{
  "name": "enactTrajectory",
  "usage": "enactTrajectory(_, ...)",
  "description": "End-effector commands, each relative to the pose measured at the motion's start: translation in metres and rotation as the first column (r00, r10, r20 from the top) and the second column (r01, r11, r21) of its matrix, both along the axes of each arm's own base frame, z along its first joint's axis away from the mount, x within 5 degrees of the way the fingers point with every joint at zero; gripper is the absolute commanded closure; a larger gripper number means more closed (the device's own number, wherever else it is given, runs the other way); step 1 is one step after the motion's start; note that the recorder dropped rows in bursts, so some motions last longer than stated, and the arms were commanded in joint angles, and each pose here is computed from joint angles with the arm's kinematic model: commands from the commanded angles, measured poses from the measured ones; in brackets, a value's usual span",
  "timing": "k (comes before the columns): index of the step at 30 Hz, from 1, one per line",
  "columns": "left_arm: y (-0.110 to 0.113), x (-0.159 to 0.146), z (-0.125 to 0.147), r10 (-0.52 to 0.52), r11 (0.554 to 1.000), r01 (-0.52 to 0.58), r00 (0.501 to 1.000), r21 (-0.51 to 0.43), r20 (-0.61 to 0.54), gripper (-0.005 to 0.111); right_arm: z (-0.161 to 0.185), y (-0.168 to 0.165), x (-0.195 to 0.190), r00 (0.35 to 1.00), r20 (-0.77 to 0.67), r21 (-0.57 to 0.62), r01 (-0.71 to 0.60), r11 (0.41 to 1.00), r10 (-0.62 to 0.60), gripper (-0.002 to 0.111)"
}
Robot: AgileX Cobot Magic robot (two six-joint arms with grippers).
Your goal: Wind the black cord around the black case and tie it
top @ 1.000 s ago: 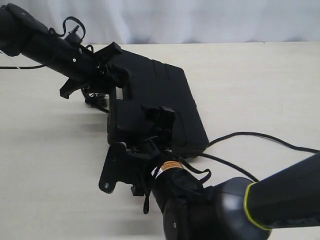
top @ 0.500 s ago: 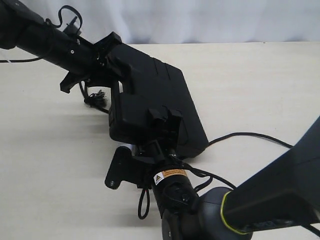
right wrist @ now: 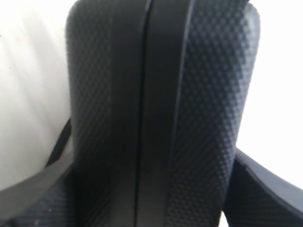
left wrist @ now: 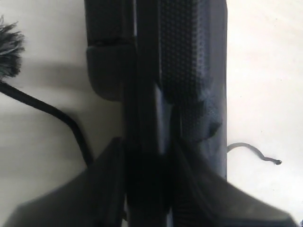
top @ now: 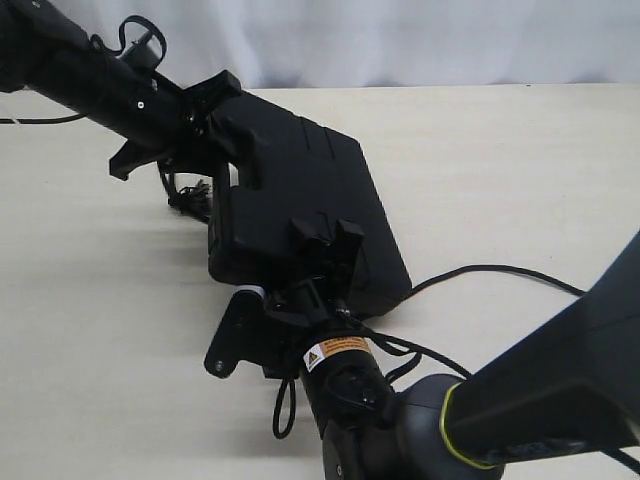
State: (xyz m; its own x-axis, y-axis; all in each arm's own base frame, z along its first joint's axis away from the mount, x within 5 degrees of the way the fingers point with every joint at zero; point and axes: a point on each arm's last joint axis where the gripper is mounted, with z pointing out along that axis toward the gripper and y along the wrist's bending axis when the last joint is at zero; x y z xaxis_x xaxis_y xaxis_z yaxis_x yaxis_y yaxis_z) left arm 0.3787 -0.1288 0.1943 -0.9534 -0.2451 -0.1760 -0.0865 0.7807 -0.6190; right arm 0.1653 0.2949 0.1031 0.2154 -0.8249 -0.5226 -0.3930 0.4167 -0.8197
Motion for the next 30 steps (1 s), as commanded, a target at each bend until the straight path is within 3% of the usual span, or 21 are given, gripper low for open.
enactTrajectory(1,0.007,0.005,0.003,-0.087,0.990,0.070,0.988,0.124,0.131,0.107,0.003,-0.003,0.002,0.999,0.006,0.040,0.042,0.998,-0.042,0.104)
enactTrajectory(5,-0.003,0.002,0.003,-0.208,0.969,0.178,0.962,0.171,0.179,0.104,0.003,-0.003,0.002,0.999,0.001,0.052,0.045,0.998,-0.045,0.104)
enactTrajectory(12,-0.012,0.001,0.007,-0.281,0.949,0.235,0.934,0.212,0.222,0.065,0.014,-0.005,0.004,0.996,0.020,0.104,0.082,0.991,-0.084,0.104)
enactTrajectory(16,-0.016,0.007,0.024,-0.313,0.942,0.268,0.918,0.200,0.244,0.052,0.025,-0.007,0.004,0.994,0.016,0.142,0.106,0.984,-0.109,0.104)
enactTrajectory(21,-0.020,0.010,0.045,-0.387,0.916,0.339,0.887,0.215,0.251,0.046,0.032,-0.008,0.003,0.993,-0.041,0.163,0.115,0.980,-0.110,0.104)
enactTrajectory(26,-0.012,0.012,0.062,-0.522,0.825,0.430,0.829,0.367,0.202,0.046,0.048,-0.016,0.004,0.978,-0.082,0.227,0.205,0.952,-0.191,0.104)
enactTrajectory(30,-0.002,0.016,0.073,-0.514,0.787,0.402,0.847,0.468,0.136,0.046,0.057,-0.022,0.000,0.972,-0.155,0.266,0.215,0.940,-0.178,0.104)
